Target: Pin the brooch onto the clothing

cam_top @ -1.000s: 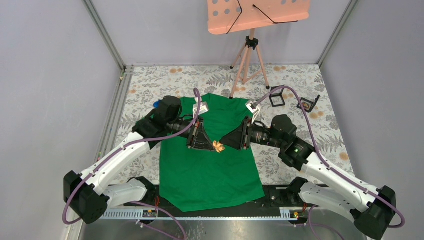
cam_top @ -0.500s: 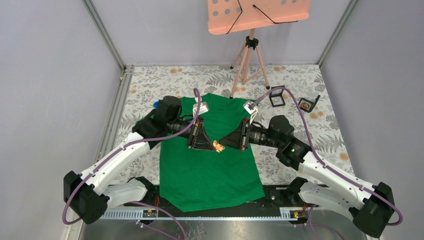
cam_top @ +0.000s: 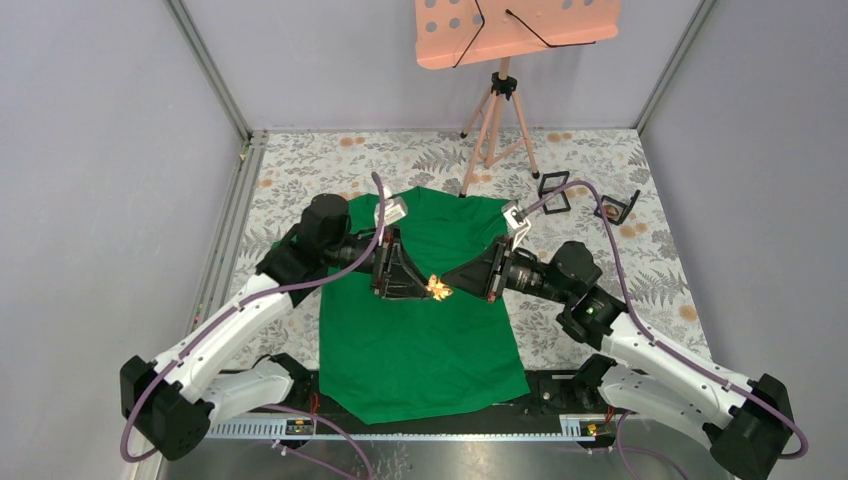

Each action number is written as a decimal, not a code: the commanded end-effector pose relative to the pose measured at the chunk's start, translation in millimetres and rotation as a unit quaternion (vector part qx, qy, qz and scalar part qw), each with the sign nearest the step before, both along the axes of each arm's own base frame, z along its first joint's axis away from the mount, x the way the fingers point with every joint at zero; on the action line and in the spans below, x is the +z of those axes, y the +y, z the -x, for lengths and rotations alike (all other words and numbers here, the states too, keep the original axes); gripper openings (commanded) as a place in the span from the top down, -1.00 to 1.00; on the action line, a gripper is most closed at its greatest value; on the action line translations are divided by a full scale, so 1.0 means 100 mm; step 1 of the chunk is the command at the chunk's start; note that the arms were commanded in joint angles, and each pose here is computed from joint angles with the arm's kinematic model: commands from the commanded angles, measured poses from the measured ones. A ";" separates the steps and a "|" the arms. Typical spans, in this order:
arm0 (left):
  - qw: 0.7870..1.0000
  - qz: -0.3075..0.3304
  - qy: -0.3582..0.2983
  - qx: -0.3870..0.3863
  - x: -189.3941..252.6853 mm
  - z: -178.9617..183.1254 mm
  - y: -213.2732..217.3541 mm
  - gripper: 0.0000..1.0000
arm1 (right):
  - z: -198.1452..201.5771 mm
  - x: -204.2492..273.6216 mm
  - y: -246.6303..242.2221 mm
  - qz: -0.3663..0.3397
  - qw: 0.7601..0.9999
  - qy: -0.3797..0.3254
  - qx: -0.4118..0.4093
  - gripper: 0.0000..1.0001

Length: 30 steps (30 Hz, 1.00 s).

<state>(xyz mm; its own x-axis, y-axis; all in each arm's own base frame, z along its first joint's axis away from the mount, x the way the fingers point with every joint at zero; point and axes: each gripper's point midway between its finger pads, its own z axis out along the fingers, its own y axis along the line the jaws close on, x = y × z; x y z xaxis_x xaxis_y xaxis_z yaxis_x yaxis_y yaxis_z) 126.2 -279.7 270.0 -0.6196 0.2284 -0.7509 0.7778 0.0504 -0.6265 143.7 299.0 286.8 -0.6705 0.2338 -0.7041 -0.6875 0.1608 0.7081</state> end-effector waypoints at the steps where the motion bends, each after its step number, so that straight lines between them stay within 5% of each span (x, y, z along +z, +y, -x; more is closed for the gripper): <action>1: 0.995 0.072 -0.072 0.024 0.37 -0.06 0.03 0.02 | -0.02 0.44 -0.10 -0.080 0.995 -0.056 -0.033 1.00; 5: 0.988 0.119 -0.089 0.044 0.53 -0.08 0.06 -0.30 | -0.07 0.54 -0.17 -0.101 0.991 -0.071 -0.058 1.00; 17: 0.983 0.169 -0.061 0.040 0.67 -0.06 0.05 -0.35 | -0.12 0.64 -0.14 -0.107 0.989 -0.082 -0.065 1.00; 20: 0.983 0.167 -0.059 0.041 0.66 -0.07 0.04 -0.27 | -0.11 0.64 -0.11 -0.103 0.989 -0.082 -0.061 1.00; 24: 0.985 0.161 -0.048 0.041 0.62 -0.09 0.03 0.14 | -0.11 0.64 -0.09 -0.103 0.990 -0.082 -0.058 1.00; 30: 0.986 0.155 -0.040 0.044 0.59 -0.12 0.01 0.21 | -0.09 0.64 -0.09 -0.104 0.990 -0.081 -0.054 1.00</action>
